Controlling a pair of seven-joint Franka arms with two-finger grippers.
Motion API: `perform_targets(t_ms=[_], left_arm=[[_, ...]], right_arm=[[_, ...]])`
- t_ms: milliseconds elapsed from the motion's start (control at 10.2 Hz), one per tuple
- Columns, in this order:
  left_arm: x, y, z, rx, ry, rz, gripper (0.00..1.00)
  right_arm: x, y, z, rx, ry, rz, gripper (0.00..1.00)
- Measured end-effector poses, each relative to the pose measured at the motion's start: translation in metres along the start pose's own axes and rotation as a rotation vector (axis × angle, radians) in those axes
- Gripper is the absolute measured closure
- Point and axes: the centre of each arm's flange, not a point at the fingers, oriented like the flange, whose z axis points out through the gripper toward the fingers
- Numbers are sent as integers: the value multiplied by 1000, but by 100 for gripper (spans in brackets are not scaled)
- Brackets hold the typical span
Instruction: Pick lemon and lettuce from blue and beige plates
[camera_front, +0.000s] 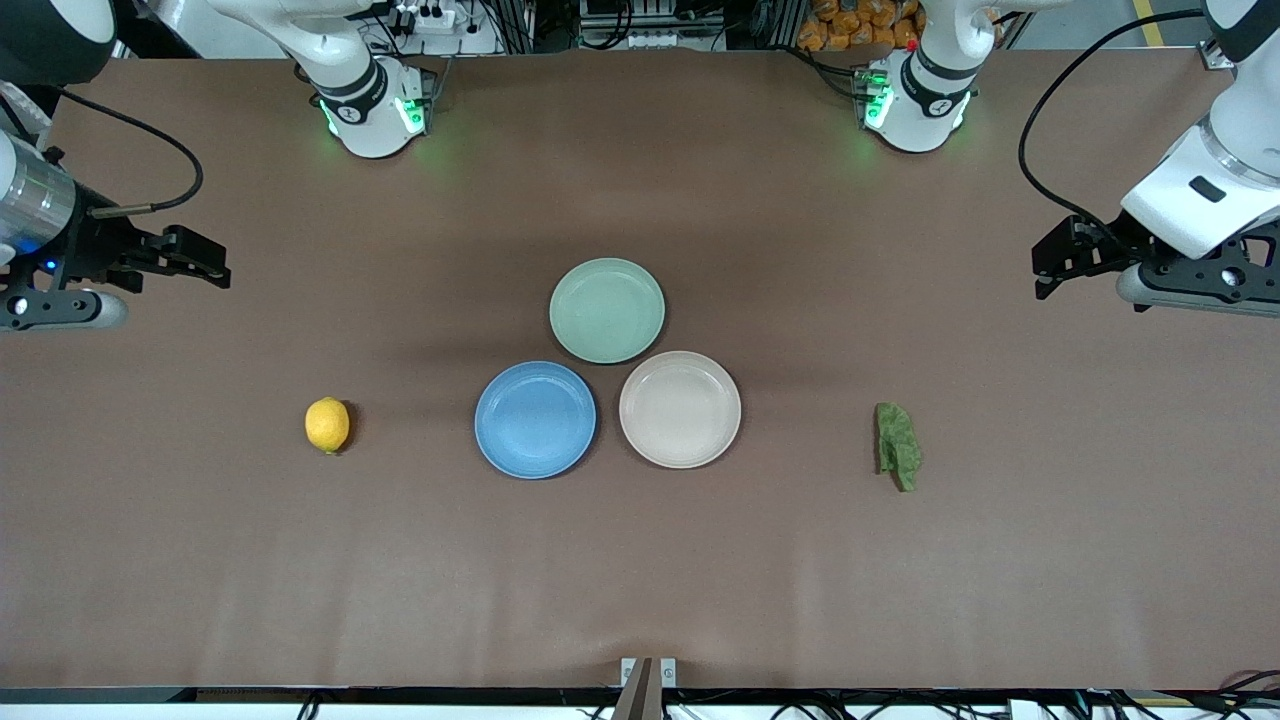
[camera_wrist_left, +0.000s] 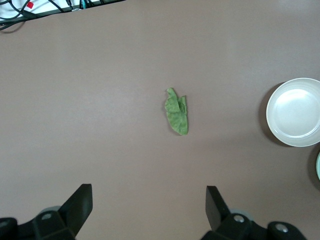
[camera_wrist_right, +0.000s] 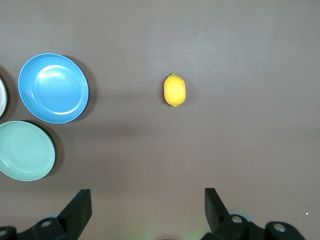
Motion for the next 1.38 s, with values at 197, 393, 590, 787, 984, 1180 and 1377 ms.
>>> perform_targets(t_ms=[197,393,590,787,984,1180,1377], left_arm=[[0,0,0,0,-3,0,0],[-1,1,1,0,-8,0,0],[-1,0,1,0,-13,-1,0],[-1,0,1,0,-14,-3,0],[-2,-2,1,0,-13,-6,0],[-2,-5,1,1,-13,-12,0],[-2,-9,-2,2,-6,-18,0]], right_arm=[[-1,0,2,-1,-11,0,0],[-2,0,4,-1,-15,1,0],[-3,0,5,-1,-18,1,0],[-4,0,6,-2,-19,1,0],[-4,0,6,-2,-19,1,0],[-4,0,6,-2,-19,1,0],[-4,1,6,-2,-19,1,0]])
